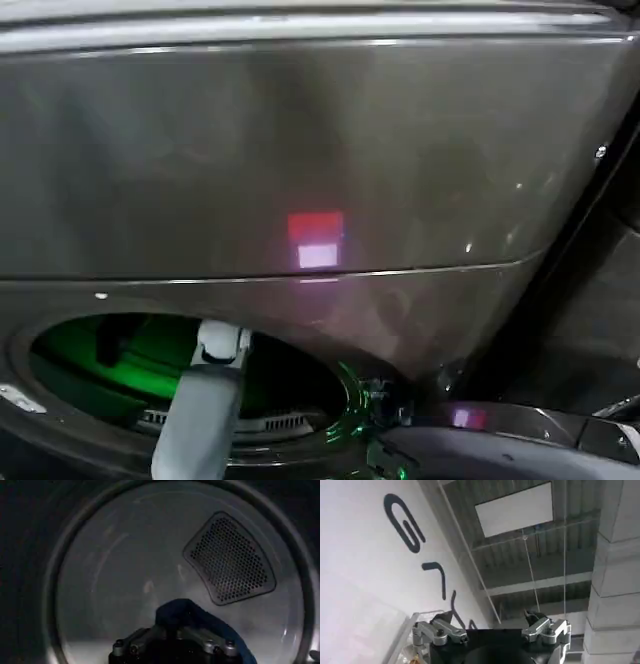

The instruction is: Grasp the clothes from the dryer.

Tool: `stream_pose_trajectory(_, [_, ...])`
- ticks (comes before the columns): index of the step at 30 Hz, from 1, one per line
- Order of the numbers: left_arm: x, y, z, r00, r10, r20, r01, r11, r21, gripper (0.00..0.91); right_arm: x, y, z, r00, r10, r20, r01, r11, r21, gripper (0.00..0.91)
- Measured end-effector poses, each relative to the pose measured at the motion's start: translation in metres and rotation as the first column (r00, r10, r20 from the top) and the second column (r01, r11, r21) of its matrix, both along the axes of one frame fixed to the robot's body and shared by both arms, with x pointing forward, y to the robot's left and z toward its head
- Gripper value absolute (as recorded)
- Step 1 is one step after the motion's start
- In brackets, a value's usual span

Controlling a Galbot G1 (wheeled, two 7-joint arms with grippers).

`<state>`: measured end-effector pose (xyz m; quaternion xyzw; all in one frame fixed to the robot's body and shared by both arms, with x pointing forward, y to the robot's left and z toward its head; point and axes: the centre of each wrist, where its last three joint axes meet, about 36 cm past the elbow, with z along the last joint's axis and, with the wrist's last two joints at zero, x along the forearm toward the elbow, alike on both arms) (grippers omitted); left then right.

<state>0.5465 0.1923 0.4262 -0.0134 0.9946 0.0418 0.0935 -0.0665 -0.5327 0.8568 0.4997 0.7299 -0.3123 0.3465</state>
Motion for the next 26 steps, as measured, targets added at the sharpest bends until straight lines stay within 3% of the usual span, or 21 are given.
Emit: stream_pose_trajectory(26, [-0.001, 0.000, 0.013, 0.998, 0.056, 0.021, -0.055, 0.998, -0.035, 0.000, 0.001, 0.001, -0.001, 1.000, -0.006, -0.011, 0.006, 1.000, 0.014, 0.907])
